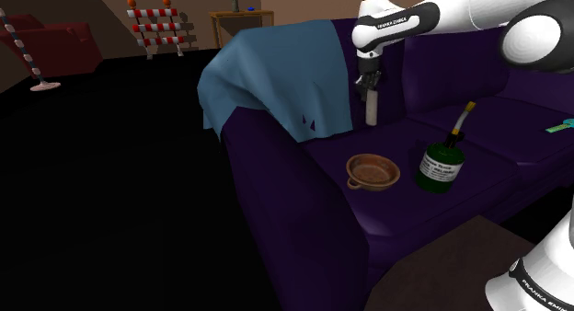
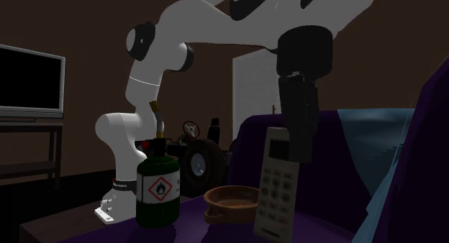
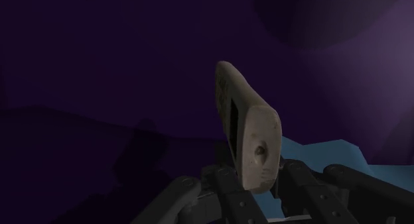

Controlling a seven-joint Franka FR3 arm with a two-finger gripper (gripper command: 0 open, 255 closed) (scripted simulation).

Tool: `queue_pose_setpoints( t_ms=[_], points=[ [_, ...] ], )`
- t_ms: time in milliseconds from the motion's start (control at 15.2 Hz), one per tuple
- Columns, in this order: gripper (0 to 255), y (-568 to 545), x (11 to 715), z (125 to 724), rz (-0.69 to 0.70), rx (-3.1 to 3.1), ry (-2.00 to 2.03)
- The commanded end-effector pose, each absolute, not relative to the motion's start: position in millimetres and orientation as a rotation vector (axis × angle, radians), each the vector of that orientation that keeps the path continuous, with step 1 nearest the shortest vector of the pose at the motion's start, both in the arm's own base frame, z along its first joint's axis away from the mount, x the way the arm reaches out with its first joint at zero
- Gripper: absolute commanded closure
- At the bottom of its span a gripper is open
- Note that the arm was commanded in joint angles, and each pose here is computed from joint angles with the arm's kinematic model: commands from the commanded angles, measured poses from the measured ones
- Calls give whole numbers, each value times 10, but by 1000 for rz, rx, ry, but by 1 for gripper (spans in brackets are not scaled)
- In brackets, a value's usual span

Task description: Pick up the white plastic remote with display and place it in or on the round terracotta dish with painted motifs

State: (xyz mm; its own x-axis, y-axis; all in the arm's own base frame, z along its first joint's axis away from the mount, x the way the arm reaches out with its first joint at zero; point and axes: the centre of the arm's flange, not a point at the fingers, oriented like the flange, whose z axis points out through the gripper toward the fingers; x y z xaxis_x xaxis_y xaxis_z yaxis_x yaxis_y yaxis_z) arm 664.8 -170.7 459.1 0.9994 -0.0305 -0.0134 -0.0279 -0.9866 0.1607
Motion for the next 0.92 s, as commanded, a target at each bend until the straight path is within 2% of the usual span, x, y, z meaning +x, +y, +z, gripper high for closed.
queue_pose_setpoints(
  t_ms=[0,396,858],
  points=[
    [255,-1712,6646,4716,-24,2980,-44],
    [255,-1712,6646,5030,-24,2980,-44],
    [255,-1023,6051,5191,-24,2980,-44]
  ],
)
